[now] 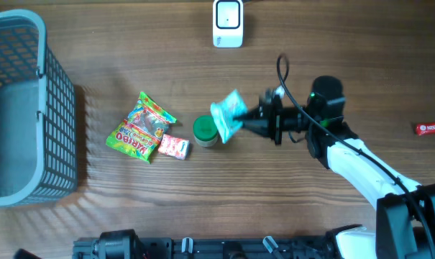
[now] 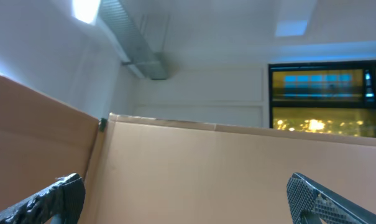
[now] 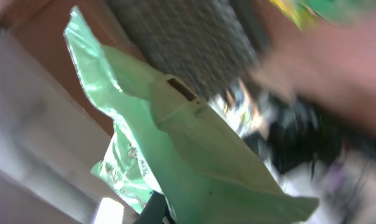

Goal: Scan the item barcode
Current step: 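Grasp the wipes pack with the right gripper and lift it, then carry the wipes pack to the white scanner with the right gripper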

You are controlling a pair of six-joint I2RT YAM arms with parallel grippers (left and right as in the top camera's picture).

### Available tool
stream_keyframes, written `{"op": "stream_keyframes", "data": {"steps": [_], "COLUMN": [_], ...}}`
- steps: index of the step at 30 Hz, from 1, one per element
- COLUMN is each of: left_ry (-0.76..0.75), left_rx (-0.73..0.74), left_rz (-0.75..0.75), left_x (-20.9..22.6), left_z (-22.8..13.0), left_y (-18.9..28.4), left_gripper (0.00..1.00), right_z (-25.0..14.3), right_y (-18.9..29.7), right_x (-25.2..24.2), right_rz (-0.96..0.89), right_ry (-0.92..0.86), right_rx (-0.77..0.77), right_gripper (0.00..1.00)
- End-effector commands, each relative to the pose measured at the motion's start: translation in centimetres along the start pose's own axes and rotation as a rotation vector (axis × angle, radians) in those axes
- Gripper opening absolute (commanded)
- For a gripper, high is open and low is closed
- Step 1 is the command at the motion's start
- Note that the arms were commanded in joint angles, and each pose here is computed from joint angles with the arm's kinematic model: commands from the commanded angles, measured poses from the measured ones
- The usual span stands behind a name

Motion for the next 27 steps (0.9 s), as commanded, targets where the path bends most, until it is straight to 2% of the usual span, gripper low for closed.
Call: {"op": "stream_keyframes", "data": {"steps": [1, 4, 7, 11, 15, 19, 24, 27], "left_ry": [0.007, 0.005, 0.004, -0.002, 0.006, 0.126, 0.127, 0.135], "left_rx": [-0.004, 0.013, 0.023, 0.07, 0.198, 0.258, 0.384, 0.45], "left_rz": [-0.091, -0.102, -0.102, -0.103, -0.111, -0.098, -0.103, -0.169], "left_x": [-1.2, -1.3, -1.3, -1.5, -1.7, -1.9, -2.4, -3.5], "left_z": [0.0, -0.4, -0.8, -2.9, -6.1, -8.2, -13.9, -17.8], "left_y": [0.1, 0.1, 0.0, -0.5, -0.5, -0.8, -1.0, -0.9], "left_gripper": [1.0, 1.0, 1.0, 1.0, 1.0, 1.0, 1.0, 1.0], "right_z": [1.1, 3.1, 6.5, 8.8, 9.6, 11.9, 16.8, 20.9], "right_y": [0.4, 0.8, 1.8, 3.2, 3.5, 3.4, 1.9, 0.0], "right_x": [3.9, 4.3, 2.9, 3.7, 7.2, 9.3, 10.0, 10.4], "right_rz": [0.122, 0.118, 0.014, -0.08, -0.061, -0.069, -0.101, -0.099], "right_ry": [0.316, 0.398, 0.356, 0.407, 0.469, 0.462, 0.445, 0.427], "right_rx": [-0.178, -0.33, -0.568, -0.771, -0.856, -0.935, -0.968, -0.943], "right_gripper": [0.05, 0.05, 0.05, 0.05, 0.05, 0.05, 0.04, 0.04]}}
Point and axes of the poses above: each gripper's point midway between its finger pads, its own y axis back along the fingers, its own x axis along the line the jaws close on, z = x × y, the point moved 5 cm from there along y, back along the fingers, and after that the axes turned 5 degrees about -y, right-handed, at the moved point
